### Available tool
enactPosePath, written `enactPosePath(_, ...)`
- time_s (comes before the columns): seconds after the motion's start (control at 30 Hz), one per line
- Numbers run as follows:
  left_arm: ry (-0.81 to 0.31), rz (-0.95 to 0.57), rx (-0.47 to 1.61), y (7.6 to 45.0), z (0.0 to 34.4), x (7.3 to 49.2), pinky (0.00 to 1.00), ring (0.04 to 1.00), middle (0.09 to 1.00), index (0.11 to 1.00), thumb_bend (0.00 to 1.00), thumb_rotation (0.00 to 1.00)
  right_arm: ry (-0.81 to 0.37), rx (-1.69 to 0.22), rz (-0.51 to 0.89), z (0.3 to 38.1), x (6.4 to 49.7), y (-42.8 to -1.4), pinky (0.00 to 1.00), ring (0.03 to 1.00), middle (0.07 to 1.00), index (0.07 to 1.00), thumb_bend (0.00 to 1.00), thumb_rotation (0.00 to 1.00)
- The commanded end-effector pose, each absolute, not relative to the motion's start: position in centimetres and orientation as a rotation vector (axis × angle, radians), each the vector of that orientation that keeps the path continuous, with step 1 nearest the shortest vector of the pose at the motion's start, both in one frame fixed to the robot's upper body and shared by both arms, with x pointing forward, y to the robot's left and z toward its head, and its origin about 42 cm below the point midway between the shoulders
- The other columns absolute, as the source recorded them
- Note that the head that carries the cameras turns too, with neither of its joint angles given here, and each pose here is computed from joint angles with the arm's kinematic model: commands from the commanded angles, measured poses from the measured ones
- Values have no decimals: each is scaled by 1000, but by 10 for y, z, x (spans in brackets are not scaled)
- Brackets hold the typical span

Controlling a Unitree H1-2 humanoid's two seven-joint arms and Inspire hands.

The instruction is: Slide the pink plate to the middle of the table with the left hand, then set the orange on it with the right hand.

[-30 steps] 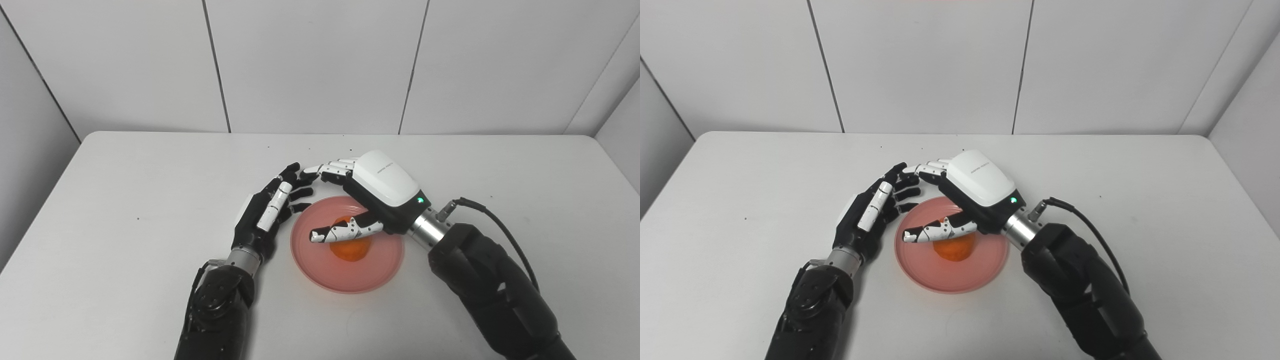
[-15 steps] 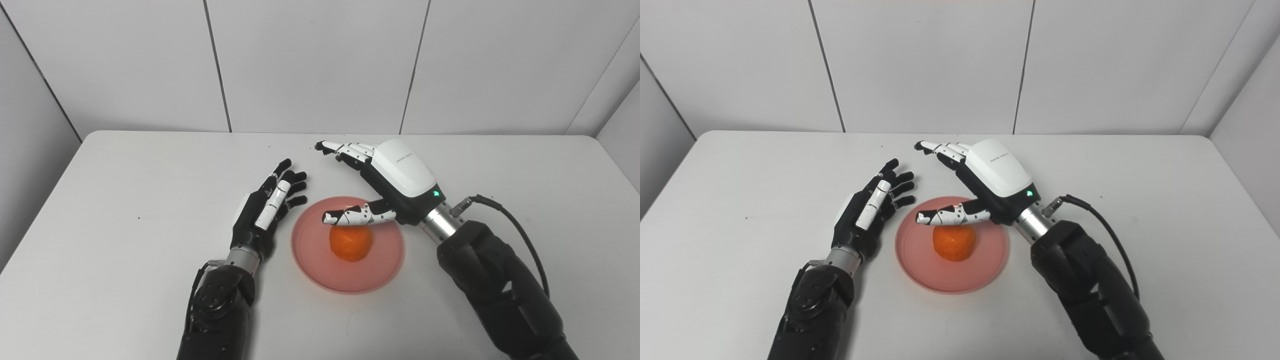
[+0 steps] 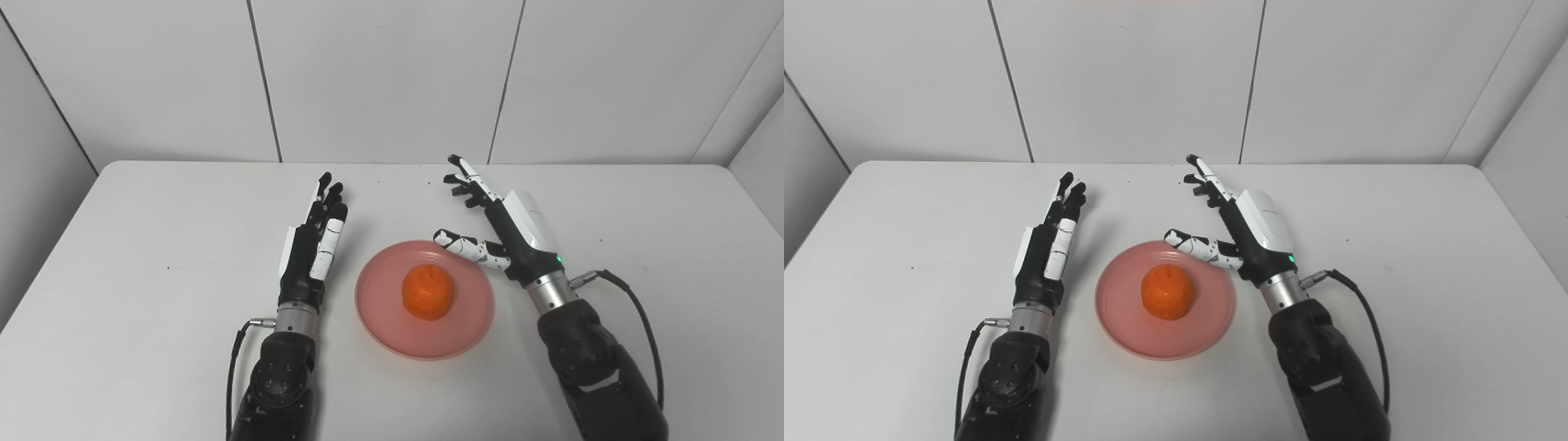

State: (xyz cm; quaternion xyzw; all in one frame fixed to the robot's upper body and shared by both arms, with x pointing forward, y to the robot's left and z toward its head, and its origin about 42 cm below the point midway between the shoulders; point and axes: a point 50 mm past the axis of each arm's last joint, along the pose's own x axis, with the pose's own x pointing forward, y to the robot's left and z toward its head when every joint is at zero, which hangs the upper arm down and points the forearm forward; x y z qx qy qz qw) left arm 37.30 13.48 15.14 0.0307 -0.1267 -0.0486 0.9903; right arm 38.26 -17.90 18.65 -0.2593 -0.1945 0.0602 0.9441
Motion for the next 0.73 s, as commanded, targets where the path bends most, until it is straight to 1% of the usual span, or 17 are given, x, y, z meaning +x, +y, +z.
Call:
enactPosePath(0.0, -336, -81, 62, 129, 170, 378, 1000, 997, 982, 992, 823, 977, -397, -385, 36, 207, 389, -184, 731, 797, 859, 950, 683, 1000)
enactPosePath(0.07, -329, -71, 69, 129, 171, 378, 1000, 1000, 985, 993, 818, 982, -347, -283, 1, 205, 389, -186, 755, 805, 863, 939, 694, 1000)
enactPosePath(0.17, -317, -70, 77, 129, 172, 377, 1000, 1000, 990, 994, 810, 987, -281, -172, -45, 204, 388, -187, 817, 830, 874, 938, 728, 1000)
enactPosePath(0.23, -300, -76, 81, 129, 173, 377, 1000, 1000, 990, 990, 814, 991, -252, -113, -67, 203, 387, -188, 861, 869, 912, 947, 726, 1000)
enactPosePath(0.27, -285, -81, 84, 130, 174, 377, 1000, 1000, 996, 991, 817, 997, -236, -80, -79, 202, 387, -189, 906, 904, 945, 964, 740, 1000)
enactPosePath(0.3, -272, -87, 85, 130, 176, 377, 1000, 1000, 997, 991, 817, 998, -225, -51, -88, 201, 387, -189, 912, 909, 949, 966, 742, 1000)
enactPosePath(0.4, -240, -101, 72, 132, 178, 378, 1000, 1000, 1000, 994, 825, 999, -216, 41, -113, 195, 384, -189, 985, 939, 965, 983, 735, 1000)
enactPosePath(0.47, -223, -108, 64, 134, 179, 379, 1000, 1000, 1000, 991, 833, 1000, -214, 127, -137, 192, 382, -187, 994, 947, 968, 986, 726, 1000)
enactPosePath(0.53, -195, -124, 45, 136, 181, 379, 1000, 1000, 1000, 994, 850, 995, -202, 221, -174, 188, 379, -184, 950, 941, 959, 972, 719, 1000)
enactPosePath(0.57, -180, -133, 34, 137, 182, 380, 1000, 1000, 1000, 995, 845, 998, -192, 246, -190, 186, 377, -183, 941, 938, 960, 977, 699, 1000)
enactPosePath(0.7, -139, -149, -8, 140, 181, 381, 1000, 1000, 1000, 997, 812, 1000, -174, 257, -211, 175, 371, -183, 946, 941, 957, 971, 672, 1000)
